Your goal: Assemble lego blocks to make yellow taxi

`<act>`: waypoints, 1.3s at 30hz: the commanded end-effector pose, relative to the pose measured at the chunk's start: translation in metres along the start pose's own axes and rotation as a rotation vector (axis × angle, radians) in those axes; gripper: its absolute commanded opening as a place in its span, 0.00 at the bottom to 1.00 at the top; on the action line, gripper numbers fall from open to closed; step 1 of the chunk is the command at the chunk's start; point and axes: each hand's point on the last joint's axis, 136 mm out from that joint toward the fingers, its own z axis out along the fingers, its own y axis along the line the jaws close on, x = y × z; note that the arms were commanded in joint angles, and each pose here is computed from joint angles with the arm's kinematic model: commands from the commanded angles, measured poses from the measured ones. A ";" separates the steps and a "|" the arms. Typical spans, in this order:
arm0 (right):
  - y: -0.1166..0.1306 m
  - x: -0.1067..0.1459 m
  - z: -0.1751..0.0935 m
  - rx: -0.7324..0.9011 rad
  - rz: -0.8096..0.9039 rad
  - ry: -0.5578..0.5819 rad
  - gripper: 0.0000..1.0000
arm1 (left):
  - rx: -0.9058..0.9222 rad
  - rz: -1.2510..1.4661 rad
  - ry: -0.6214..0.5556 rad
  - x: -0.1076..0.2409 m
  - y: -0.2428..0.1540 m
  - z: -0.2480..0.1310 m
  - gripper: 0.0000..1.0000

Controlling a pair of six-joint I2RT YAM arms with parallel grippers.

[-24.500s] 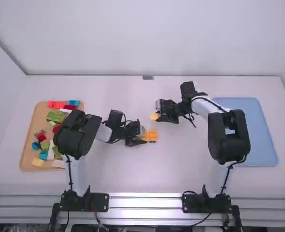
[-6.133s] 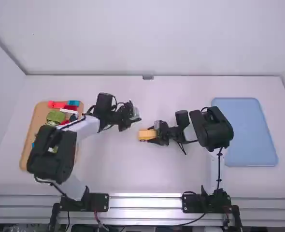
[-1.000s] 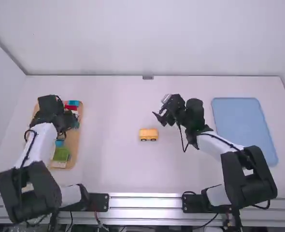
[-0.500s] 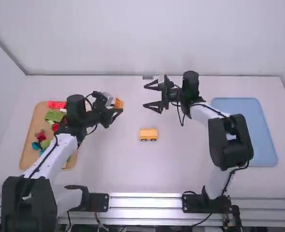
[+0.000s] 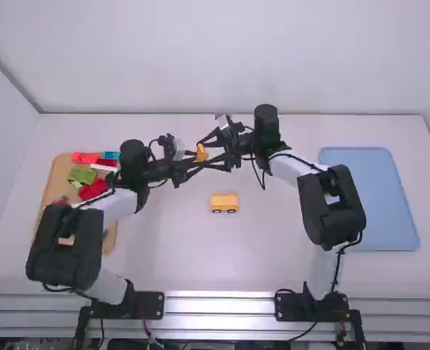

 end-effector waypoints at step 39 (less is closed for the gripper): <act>-0.090 -0.020 -0.059 0.517 0.097 -0.060 0.00 | -0.516 -0.301 0.309 0.096 0.070 -0.030 0.99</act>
